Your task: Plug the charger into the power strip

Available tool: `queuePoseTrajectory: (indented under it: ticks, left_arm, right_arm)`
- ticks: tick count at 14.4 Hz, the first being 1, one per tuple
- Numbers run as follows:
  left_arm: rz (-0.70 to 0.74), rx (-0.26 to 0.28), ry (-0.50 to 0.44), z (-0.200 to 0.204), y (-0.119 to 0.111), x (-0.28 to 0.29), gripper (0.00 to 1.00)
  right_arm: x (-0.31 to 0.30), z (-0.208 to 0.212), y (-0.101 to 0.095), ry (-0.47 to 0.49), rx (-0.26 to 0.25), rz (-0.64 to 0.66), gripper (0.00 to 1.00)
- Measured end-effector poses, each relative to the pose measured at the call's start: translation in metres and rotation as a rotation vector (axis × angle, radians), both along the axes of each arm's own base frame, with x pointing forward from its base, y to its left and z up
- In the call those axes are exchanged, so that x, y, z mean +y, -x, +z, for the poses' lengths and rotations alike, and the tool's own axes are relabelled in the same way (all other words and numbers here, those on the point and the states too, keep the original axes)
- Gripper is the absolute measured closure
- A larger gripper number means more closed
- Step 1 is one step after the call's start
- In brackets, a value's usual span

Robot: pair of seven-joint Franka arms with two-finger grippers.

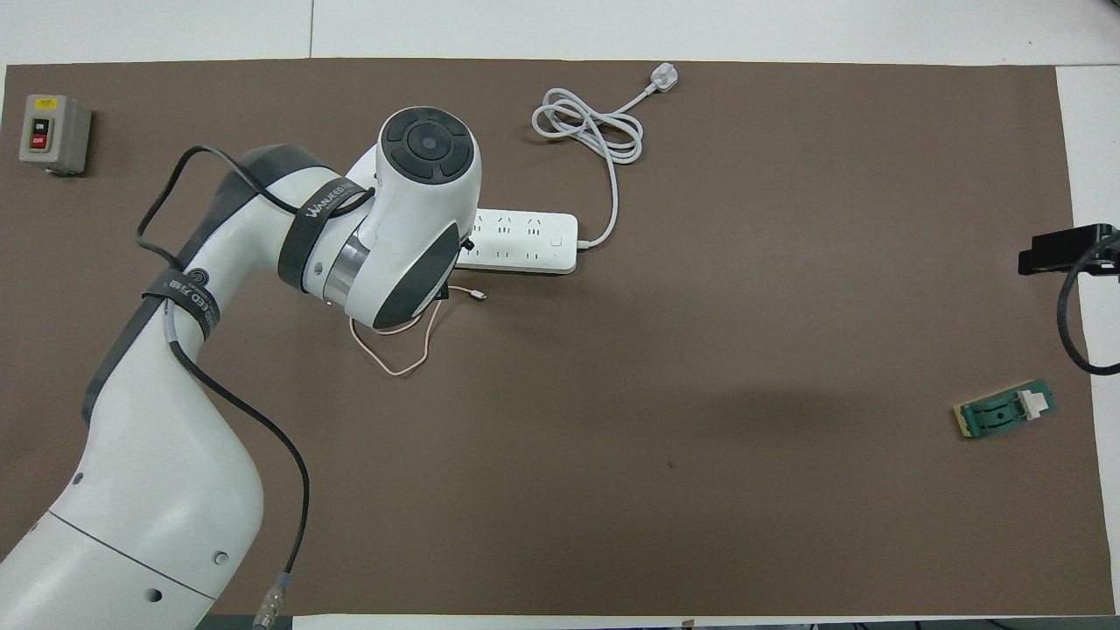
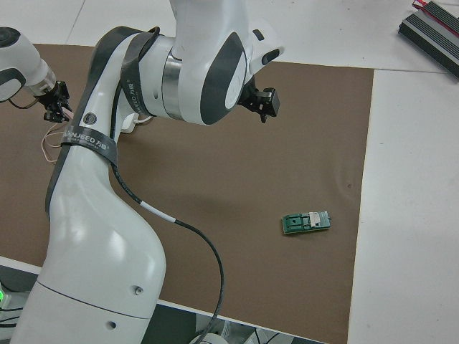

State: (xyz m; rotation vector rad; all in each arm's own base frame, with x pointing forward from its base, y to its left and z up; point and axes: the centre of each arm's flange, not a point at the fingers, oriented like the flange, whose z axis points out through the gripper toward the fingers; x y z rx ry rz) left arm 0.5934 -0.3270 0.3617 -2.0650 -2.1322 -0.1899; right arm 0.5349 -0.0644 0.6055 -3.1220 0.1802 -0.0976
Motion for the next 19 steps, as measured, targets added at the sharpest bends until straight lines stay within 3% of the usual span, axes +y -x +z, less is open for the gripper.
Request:
queuePoseTrajectory:
  ticks: [9,19]
  left_arm:
    - [-0.094,0.0,0.007,-0.008,-0.011,-0.01,0.66]
    - [-0.101,0.003,0.009,-0.019,-0.022,-0.013,0.67]
  right_arm:
    - [0.0,0.0,0.0,0.0,0.001,0.0,0.0]
    - [0.0,0.0,0.0,0.0,0.001,0.0,0.0]
